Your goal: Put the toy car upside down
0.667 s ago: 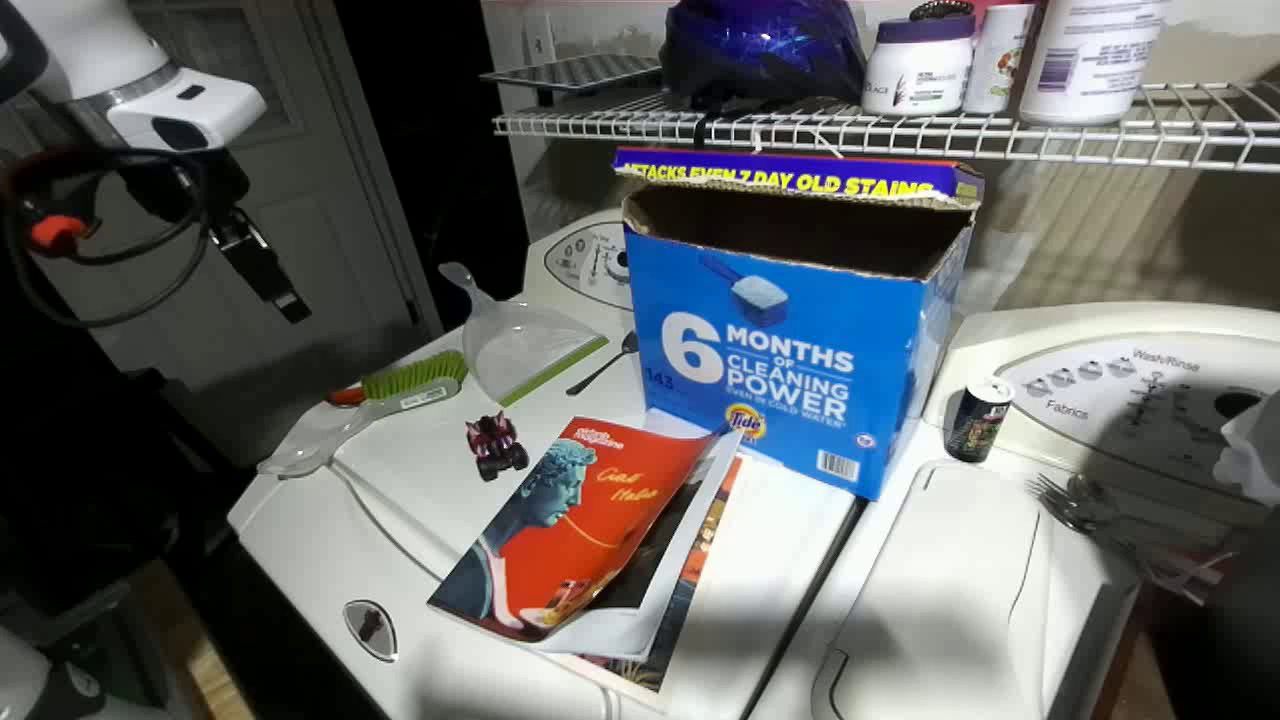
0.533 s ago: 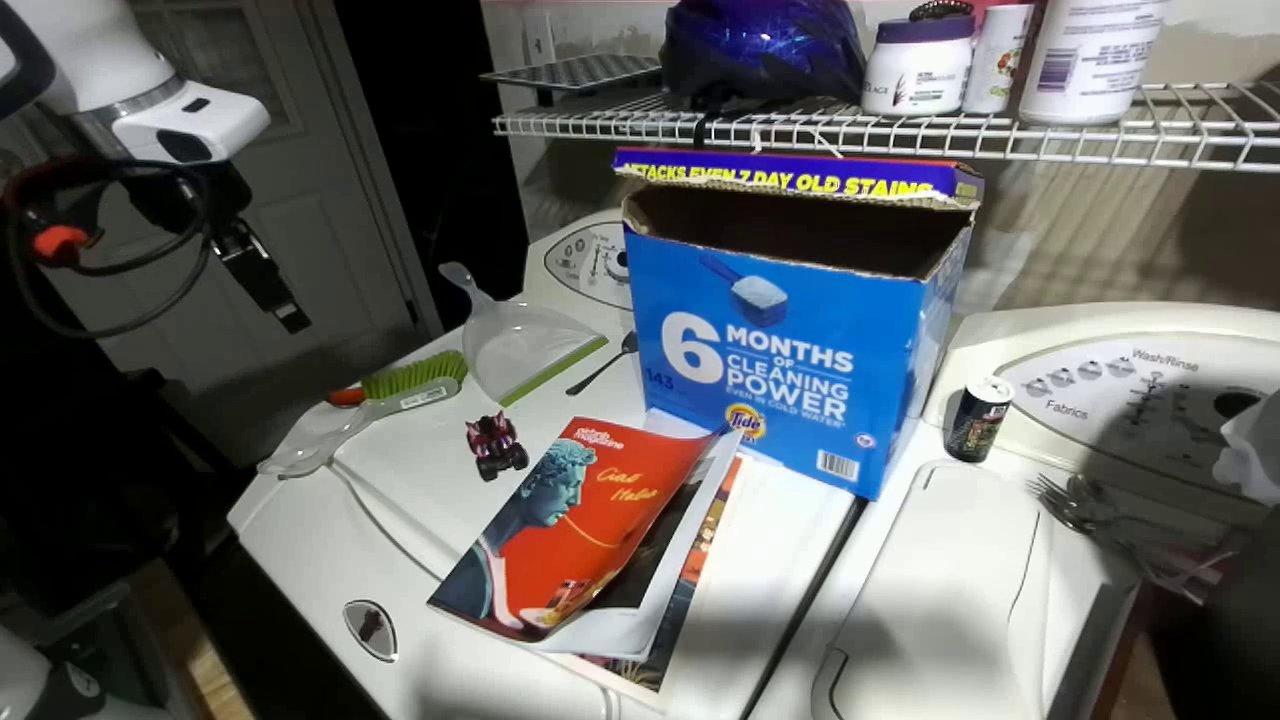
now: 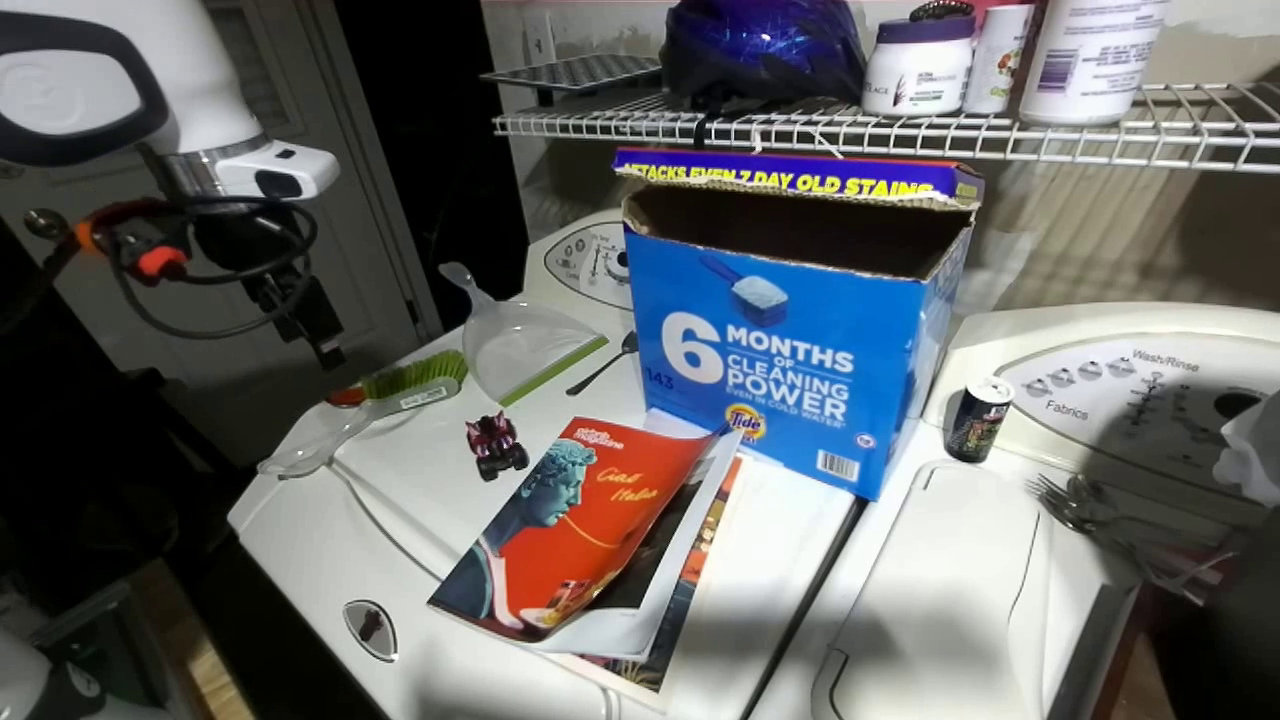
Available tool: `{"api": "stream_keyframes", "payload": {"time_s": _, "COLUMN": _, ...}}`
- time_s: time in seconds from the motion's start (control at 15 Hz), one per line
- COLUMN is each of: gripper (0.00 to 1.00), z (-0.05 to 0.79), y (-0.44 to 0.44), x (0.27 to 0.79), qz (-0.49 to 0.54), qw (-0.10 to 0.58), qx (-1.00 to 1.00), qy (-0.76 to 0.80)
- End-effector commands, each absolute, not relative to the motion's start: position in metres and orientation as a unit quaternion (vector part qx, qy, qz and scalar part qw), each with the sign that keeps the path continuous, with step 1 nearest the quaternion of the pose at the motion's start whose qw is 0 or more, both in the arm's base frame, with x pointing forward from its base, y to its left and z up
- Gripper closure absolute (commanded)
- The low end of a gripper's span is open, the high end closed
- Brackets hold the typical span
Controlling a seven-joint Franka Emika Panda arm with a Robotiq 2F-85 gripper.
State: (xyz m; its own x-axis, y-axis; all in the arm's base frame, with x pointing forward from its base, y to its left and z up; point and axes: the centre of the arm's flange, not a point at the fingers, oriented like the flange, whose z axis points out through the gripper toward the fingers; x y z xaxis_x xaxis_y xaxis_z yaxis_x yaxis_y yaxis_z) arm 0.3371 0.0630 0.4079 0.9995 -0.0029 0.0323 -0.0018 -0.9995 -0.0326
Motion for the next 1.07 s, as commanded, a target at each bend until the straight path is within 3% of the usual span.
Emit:
{"api": "stream_keyframes", "payload": {"time_s": 0.0, "gripper": 0.00, "z": 0.380, "y": 0.060, "x": 0.381, "qz": 0.020, "qw": -0.060, "qx": -0.996, "qy": -0.056}}
{"api": "stream_keyframes", "payload": {"time_s": 0.47, "gripper": 0.00, "z": 0.349, "y": 0.045, "x": 0.415, "qz": 0.018, "qw": -0.216, "qx": -0.961, "qy": -0.170}}
{"api": "stream_keyframes", "payload": {"time_s": 0.53, "gripper": 0.00, "z": 0.356, "y": 0.050, "x": 0.394, "qz": 0.021, "qw": -0.175, "qx": -0.972, "qy": -0.152}}
{"api": "stream_keyframes", "payload": {"time_s": 1.0, "gripper": 0.00, "z": 0.347, "y": 0.048, "x": 0.399, "qz": 0.031, "qw": -0.165, "qx": -0.966, "qy": -0.196}}
